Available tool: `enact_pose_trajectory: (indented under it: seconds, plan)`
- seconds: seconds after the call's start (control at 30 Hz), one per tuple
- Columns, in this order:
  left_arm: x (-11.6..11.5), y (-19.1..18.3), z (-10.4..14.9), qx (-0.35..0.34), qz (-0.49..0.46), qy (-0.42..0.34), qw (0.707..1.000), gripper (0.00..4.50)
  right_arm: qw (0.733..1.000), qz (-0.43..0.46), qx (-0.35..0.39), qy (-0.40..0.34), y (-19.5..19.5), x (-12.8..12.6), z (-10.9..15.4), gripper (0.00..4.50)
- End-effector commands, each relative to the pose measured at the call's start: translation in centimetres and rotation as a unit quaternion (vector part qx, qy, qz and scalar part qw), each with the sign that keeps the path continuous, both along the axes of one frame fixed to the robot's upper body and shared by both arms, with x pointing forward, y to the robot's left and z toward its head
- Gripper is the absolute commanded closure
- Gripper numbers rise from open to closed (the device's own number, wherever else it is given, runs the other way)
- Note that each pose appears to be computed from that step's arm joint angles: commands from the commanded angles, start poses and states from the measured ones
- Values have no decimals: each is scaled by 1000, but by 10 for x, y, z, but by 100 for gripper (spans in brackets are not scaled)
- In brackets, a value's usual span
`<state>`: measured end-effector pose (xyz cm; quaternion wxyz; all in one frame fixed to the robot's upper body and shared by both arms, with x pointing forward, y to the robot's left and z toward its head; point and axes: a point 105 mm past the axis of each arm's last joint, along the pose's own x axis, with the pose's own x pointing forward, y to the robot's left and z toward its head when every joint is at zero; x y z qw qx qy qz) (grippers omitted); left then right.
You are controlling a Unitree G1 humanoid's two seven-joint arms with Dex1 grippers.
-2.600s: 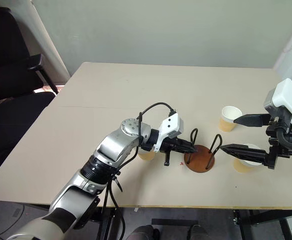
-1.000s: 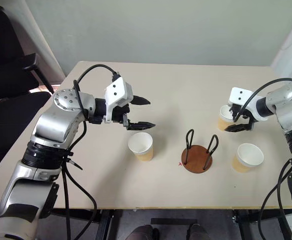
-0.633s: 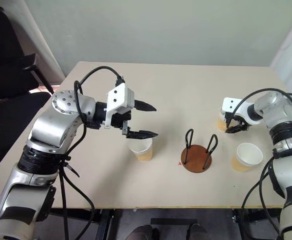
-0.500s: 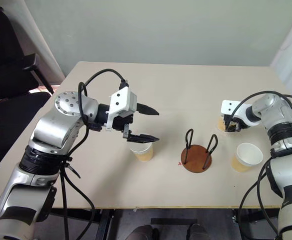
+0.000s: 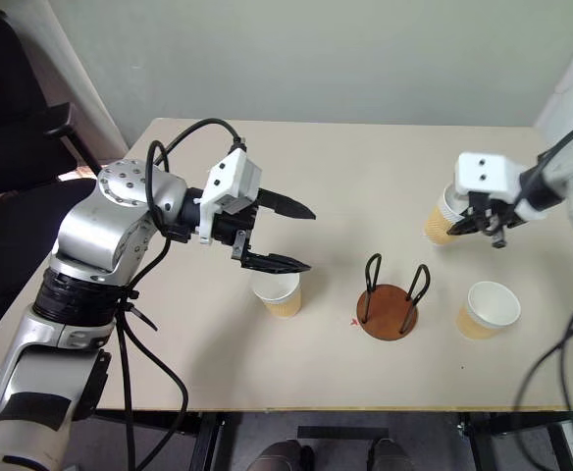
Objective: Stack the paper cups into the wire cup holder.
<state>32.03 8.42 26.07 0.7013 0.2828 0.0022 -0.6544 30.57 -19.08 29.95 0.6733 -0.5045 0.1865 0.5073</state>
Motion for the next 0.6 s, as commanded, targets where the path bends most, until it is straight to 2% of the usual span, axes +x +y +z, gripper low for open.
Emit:
enact_pose_trajectory:
  seconds: [0.03,0.17,0.33,0.6]
  plan:
    - [-1,2,10,-1,-10,-27,1000,0,995,102,-4,23,47,-48,12,447]
    - [1,1,9,8,-15,-22,1000,0,989,135,-27,52,62,-59,-2,447]
    - [-1,3,13,5,-22,-27,999,0,985,152,-57,66,66,-51,-26,447]
    - [-3,8,14,9,-18,-32,999,0,985,145,-80,52,55,-39,-31,447]
